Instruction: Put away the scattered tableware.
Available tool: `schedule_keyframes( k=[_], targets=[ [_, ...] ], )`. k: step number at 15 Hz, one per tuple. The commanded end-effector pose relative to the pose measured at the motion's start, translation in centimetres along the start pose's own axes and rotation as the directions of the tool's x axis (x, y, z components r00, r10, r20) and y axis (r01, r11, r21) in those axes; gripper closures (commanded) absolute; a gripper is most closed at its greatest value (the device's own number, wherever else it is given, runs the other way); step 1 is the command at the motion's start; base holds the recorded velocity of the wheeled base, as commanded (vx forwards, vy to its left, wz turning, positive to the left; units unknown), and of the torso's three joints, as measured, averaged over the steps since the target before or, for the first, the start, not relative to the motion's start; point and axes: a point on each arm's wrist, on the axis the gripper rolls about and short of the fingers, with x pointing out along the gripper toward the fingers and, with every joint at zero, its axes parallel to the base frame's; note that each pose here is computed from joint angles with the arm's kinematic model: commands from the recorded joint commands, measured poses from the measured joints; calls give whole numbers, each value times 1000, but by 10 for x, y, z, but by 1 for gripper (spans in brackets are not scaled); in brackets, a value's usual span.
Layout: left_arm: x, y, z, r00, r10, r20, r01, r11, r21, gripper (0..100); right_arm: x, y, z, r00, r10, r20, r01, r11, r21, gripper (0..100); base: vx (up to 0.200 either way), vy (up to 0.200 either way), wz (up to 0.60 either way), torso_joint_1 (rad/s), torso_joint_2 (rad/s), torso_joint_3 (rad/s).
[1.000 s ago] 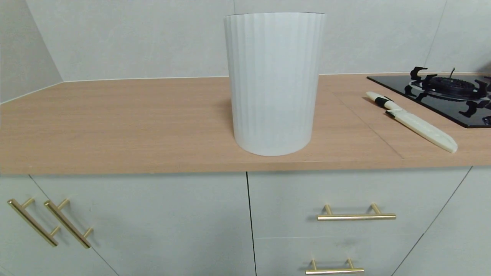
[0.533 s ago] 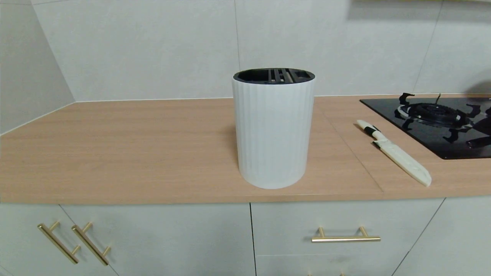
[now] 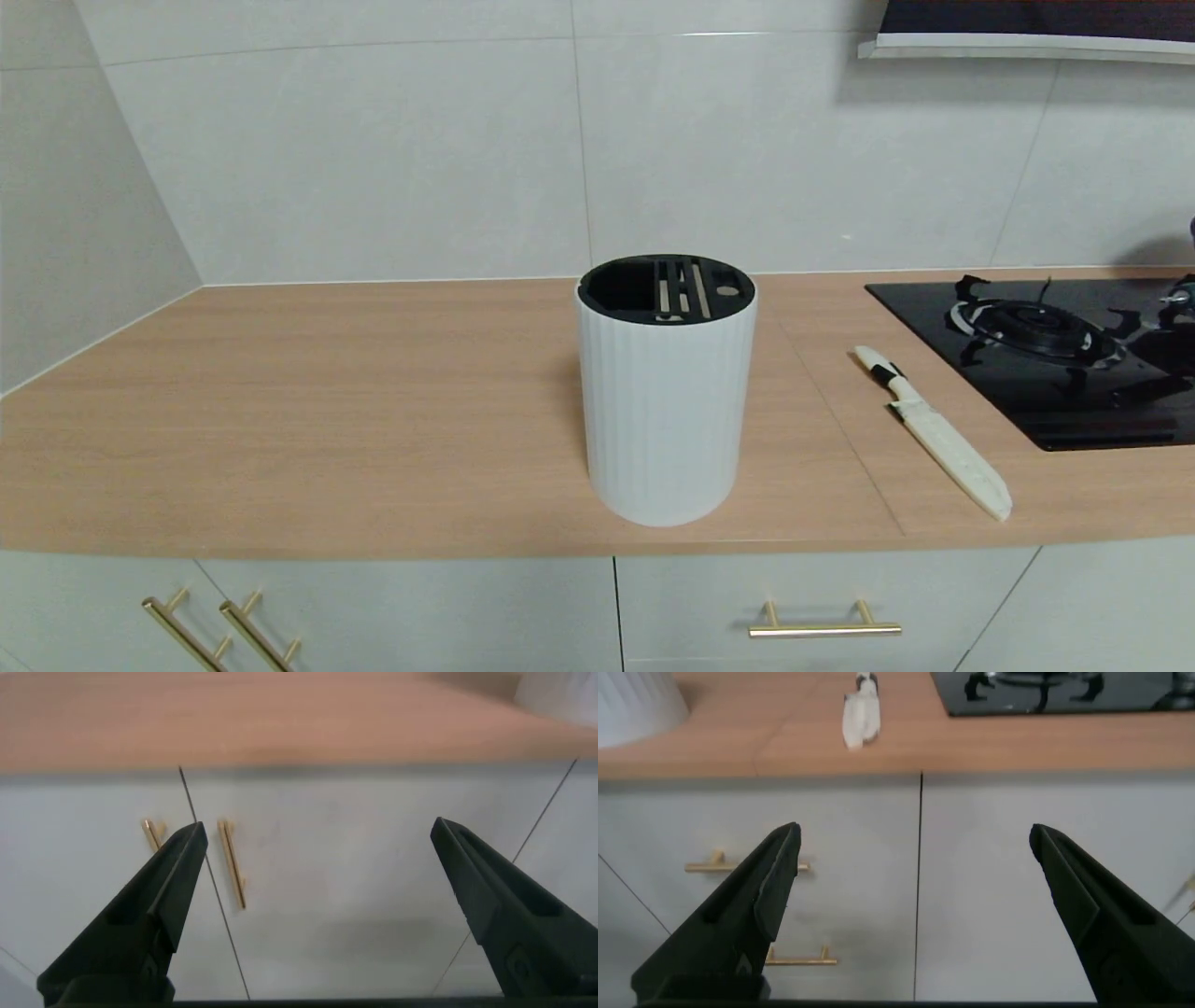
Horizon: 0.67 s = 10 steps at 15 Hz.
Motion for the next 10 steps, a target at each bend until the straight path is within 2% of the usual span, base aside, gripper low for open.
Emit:
schedule_keyframes(
  k=[1, 10],
  targets=[
    [0, 0, 0, 1000, 0, 0, 0, 1000, 0, 0, 0, 0, 0, 1000, 0, -1, 0, 1000, 0, 0, 0, 0, 0, 217, -500, -300],
    [0, 0, 0, 1000, 0, 0, 0, 1000, 0, 0, 0, 0, 0, 1000, 0, -1, 0, 1000, 0, 0, 0, 0, 0, 239, -530, -298]
  ],
)
